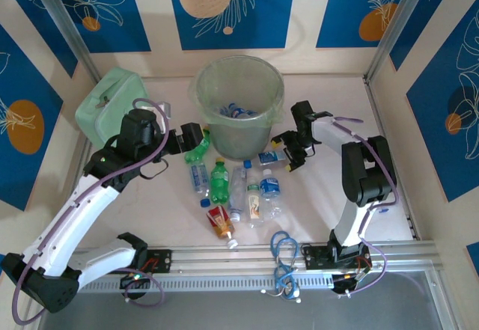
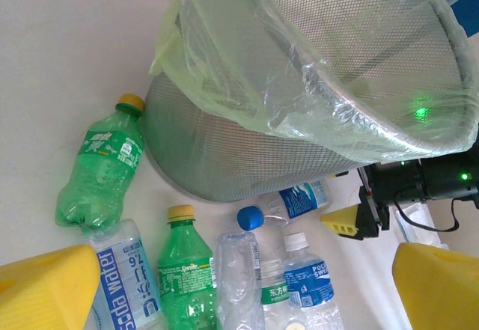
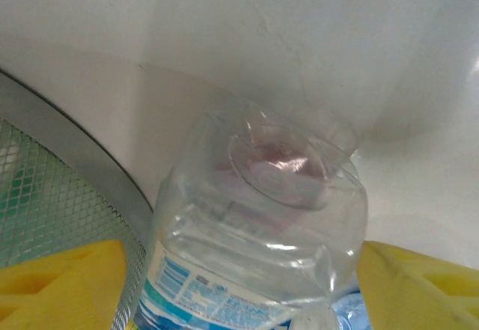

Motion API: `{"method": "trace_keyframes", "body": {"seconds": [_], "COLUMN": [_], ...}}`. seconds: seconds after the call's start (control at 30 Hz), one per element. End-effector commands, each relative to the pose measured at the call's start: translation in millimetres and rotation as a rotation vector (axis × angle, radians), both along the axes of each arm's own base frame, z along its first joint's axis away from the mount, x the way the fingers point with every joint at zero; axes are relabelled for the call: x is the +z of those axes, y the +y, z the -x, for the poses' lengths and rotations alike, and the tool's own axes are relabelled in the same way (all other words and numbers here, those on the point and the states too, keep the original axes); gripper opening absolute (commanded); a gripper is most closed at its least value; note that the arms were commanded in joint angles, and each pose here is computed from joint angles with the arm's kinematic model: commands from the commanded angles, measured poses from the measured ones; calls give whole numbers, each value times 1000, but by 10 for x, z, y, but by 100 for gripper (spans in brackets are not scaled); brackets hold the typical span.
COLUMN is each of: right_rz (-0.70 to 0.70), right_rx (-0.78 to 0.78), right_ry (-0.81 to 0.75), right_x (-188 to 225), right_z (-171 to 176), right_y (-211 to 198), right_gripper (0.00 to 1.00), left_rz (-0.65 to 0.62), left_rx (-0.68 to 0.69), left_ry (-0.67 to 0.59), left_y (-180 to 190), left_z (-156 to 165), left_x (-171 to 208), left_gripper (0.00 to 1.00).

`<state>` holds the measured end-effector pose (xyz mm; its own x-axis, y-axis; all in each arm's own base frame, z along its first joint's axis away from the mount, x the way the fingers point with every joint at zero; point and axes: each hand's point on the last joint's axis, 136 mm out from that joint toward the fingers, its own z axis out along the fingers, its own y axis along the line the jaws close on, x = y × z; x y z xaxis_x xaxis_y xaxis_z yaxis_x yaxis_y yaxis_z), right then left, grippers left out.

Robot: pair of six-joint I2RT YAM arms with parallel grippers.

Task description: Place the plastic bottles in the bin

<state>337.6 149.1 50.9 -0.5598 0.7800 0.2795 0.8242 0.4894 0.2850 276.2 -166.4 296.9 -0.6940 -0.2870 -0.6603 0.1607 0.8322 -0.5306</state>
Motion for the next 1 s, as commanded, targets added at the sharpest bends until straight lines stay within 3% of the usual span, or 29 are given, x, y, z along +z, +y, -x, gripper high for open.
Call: {"method": "trace_keyframes", "body": {"seconds": [0.0, 0.47, 0.97], "right_rz": [-17, 12, 63], "right_rx": [-9, -2, -10], "right_ry": [5, 36, -80], "right_x": [0, -208, 70], "right_z": [-77, -74, 37], "right_y": [60, 4, -319], "right_gripper": [79, 62, 54], "left_rz": [27, 25, 18], "left_rx": [3, 11, 8], "left_ry": [-18, -20, -53], "left_y": [10, 26, 52], "left_z": [-23, -56, -80], "left_x": [69, 88, 227], "left_gripper": [100, 100, 100]}}
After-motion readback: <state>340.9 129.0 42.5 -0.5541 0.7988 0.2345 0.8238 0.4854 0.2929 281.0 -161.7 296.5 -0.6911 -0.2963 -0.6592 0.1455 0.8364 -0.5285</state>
